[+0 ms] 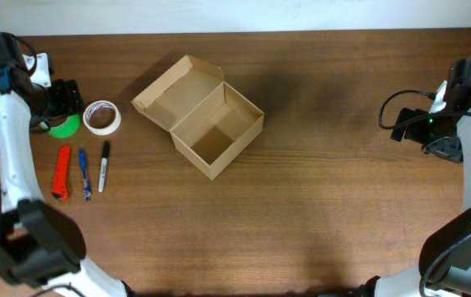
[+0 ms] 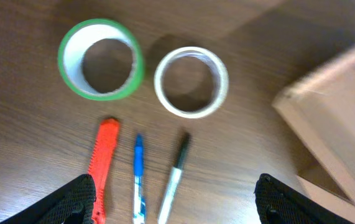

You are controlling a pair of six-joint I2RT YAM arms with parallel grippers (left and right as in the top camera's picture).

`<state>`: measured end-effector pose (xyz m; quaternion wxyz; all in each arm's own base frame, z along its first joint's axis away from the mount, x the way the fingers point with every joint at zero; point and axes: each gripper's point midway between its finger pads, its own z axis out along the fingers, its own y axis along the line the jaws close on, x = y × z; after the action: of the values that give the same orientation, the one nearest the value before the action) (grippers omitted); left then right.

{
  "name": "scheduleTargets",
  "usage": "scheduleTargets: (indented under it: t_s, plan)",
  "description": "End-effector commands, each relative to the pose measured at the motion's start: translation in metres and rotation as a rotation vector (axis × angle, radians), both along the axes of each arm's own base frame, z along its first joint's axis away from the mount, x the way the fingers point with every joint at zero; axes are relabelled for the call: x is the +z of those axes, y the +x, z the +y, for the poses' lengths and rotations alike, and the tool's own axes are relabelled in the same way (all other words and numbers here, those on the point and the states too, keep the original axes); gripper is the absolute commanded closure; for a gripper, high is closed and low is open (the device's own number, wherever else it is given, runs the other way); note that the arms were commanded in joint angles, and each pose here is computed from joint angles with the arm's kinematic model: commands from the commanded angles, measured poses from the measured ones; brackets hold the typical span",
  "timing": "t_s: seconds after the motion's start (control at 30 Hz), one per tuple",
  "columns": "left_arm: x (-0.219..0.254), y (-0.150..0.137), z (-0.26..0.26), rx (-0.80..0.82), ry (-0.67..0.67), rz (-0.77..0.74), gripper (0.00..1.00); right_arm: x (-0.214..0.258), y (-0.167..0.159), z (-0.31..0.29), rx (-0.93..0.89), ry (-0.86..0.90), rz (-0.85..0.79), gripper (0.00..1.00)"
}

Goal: Pack container
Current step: 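Reach the left gripper to the green tape roll and grasp it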

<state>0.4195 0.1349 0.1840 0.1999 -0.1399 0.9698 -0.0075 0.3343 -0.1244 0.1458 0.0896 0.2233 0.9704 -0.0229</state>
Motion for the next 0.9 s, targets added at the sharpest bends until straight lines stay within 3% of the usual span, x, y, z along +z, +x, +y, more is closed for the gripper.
scheduleTargets:
  t_s: [0.0,0.37,0.5,0.87]
  plan:
    - [-0.031,0.016,0.028,0.050,0.074,0.086,0.19,-0.003,0.000,0.001,-0.009,0.013,0.004,0.01]
    - [-0.054,0.054,0.051,-0.079,0.202,0.078,0.22,-0.003,0.000,0.001,-0.008,0.013,0.004,0.01]
    - [-0.063,0.063,0.055,-0.113,0.221,0.070,0.32,-0.003,0.000,0.001,-0.009,0.013,0.004,0.01]
    - [-0.124,0.054,0.052,-0.133,0.164,0.202,0.36,-0.003,0.000,0.001,-0.008,0.013,0.004,0.01]
